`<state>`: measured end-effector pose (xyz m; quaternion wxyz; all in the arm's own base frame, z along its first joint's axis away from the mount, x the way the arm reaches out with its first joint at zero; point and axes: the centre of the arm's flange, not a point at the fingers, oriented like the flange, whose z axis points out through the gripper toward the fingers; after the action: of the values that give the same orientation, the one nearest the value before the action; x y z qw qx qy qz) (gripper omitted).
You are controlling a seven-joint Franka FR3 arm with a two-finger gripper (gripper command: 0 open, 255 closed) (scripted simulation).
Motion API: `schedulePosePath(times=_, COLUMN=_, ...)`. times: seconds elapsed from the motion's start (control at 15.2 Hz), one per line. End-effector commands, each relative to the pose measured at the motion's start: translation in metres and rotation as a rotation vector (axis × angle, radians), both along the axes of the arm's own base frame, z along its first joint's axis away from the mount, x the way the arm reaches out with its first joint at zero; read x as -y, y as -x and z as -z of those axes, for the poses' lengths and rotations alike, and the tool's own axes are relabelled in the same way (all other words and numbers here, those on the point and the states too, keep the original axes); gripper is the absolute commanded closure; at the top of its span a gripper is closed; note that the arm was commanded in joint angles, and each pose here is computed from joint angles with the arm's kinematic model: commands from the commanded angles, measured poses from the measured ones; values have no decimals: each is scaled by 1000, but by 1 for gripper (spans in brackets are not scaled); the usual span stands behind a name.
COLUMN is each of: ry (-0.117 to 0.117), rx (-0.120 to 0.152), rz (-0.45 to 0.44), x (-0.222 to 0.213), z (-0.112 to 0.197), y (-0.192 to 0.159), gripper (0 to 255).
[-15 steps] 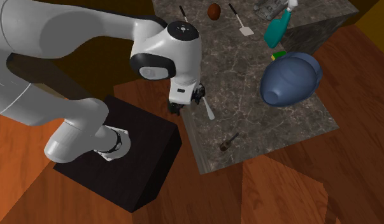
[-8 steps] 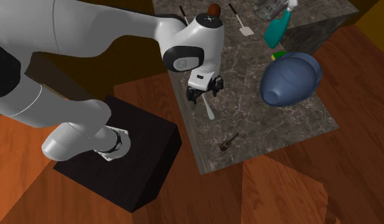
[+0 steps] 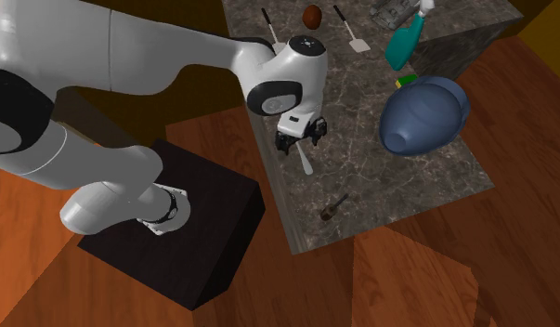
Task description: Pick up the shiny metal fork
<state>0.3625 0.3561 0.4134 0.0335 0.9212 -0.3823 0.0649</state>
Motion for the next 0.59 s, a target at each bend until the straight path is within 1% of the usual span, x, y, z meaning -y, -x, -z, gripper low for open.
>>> schedulePosePath(times=0.0, ry=0, rx=0, rz=0, x=0, z=5, y=1, gripper=0)
schedulePosePath(times=0.07, ry=0, rx=0, rz=0, x=0, z=4, y=1, gripper=255)
schedulePosePath(times=0.53, ry=0, rx=0, rz=0, x=1, z=5, y=1, gripper=255)
